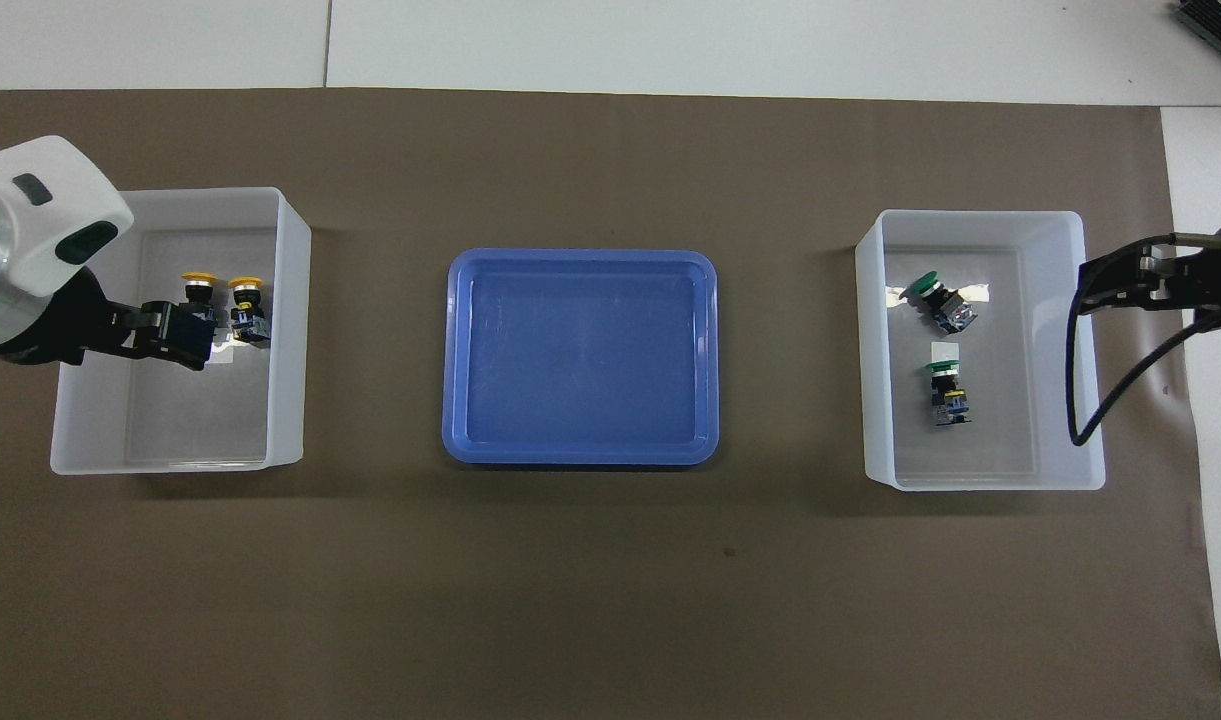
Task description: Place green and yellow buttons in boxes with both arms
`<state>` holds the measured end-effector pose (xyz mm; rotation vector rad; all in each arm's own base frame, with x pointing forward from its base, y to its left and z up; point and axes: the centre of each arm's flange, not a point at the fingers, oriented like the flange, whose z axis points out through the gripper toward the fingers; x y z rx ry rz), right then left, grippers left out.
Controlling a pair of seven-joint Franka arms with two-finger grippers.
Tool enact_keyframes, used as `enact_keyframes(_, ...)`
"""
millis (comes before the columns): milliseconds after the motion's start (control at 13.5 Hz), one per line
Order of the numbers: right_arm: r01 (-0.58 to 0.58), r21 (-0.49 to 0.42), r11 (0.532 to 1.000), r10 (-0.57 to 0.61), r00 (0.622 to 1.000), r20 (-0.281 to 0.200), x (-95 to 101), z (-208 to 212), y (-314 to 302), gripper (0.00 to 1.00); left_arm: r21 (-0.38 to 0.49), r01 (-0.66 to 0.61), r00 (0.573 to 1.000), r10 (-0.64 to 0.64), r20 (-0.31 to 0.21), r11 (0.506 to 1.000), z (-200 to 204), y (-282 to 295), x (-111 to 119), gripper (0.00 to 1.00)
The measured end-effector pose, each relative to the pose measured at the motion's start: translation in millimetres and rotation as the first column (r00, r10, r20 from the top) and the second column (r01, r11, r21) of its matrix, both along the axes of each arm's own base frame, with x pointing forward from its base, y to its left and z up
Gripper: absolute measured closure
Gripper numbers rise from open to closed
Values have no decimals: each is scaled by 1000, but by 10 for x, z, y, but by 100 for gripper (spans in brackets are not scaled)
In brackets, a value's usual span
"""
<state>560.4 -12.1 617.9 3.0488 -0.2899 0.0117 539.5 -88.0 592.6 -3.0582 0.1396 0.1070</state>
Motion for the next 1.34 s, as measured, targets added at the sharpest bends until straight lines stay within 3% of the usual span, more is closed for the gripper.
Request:
enact_keyframes(297, 26, 5, 1000, -26, 999, -24, -147, 113, -119, 0, -61, -3, 1000, 4, 27, 998, -75, -66, -60, 0)
enact_keyframes(594, 11, 34, 999, -9, 999, -46, -174, 32, -348, 0, -121, -33, 999, 37, 27, 992, -44, 22, -58, 0)
enact_keyframes(1336, -49, 34, 998, 51, 998, -43, -162, 15, -55, 0, -128, -39, 998, 44, 33, 991, -41, 70, -42, 0)
